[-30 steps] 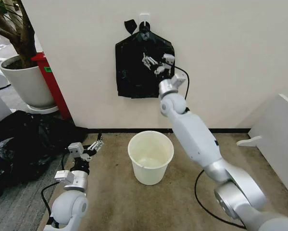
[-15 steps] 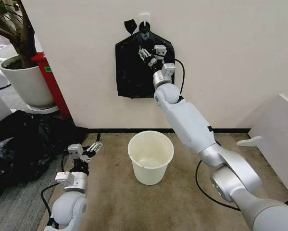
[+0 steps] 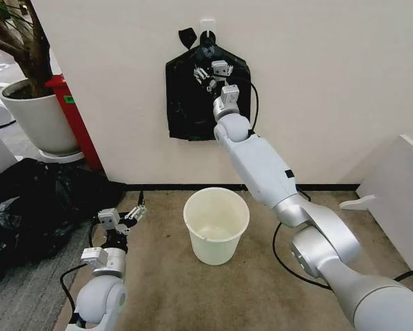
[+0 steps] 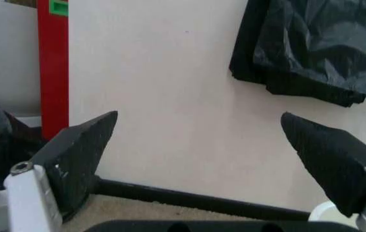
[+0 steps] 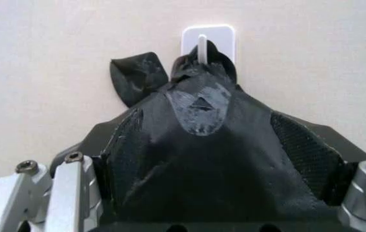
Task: Place the garbage bag over the trash bin.
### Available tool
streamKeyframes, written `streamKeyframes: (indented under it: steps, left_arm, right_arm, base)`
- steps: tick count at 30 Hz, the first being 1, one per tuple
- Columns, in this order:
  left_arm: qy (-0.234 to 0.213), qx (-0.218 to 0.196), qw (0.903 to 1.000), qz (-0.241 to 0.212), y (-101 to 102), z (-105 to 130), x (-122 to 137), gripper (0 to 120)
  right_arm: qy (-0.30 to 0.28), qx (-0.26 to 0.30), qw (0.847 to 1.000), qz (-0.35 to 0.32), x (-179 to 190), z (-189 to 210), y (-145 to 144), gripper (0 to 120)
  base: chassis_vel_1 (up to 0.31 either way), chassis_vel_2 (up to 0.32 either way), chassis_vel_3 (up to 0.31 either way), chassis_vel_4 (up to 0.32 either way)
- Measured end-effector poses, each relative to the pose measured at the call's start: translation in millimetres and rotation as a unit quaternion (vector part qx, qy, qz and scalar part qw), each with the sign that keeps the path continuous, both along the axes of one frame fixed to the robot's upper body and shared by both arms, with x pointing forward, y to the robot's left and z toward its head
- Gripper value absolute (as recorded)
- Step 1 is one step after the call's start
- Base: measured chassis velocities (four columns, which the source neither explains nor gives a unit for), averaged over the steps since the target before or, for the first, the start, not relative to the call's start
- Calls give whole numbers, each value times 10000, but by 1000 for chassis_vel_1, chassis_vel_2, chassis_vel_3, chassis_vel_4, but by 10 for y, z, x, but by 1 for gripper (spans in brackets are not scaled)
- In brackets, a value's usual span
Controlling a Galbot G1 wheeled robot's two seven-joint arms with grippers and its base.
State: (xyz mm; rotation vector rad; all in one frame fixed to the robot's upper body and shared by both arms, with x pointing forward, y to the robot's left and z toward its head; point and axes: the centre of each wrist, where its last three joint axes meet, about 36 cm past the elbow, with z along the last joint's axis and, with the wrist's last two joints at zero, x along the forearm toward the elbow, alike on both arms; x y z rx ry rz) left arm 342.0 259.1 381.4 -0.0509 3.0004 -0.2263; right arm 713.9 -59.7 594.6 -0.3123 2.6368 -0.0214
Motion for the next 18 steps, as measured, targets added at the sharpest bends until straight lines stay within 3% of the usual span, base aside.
streamKeyframes:
  steps: [5,8,12,14,18]
  left_arm:
    - [26,26,10000,14,-11,-21,1,100]
    - [32,35,10000,15,-17,-24,-1,100]
    - [45,47,10000,34,-14,-28,-7,100]
    - [47,48,10000,39,-13,-29,-8,100]
    - [50,51,10000,58,-9,-26,-16,100]
  right_arm:
    - [-7,-41,10000,-65,50,-3,-33,58]
    - [-17,-66,10000,-69,72,4,-38,55]
    - [-11,-57,10000,-78,94,8,-28,39]
    - [-12,-56,10000,-75,93,8,-25,37]
    - [-13,-60,10000,-49,87,6,-2,19]
  base:
    - [0,0,0,0]
    - [0,0,0,0]
    - [0,0,0,0]
    - [0,0,0,0]
    - [0,0,0,0]
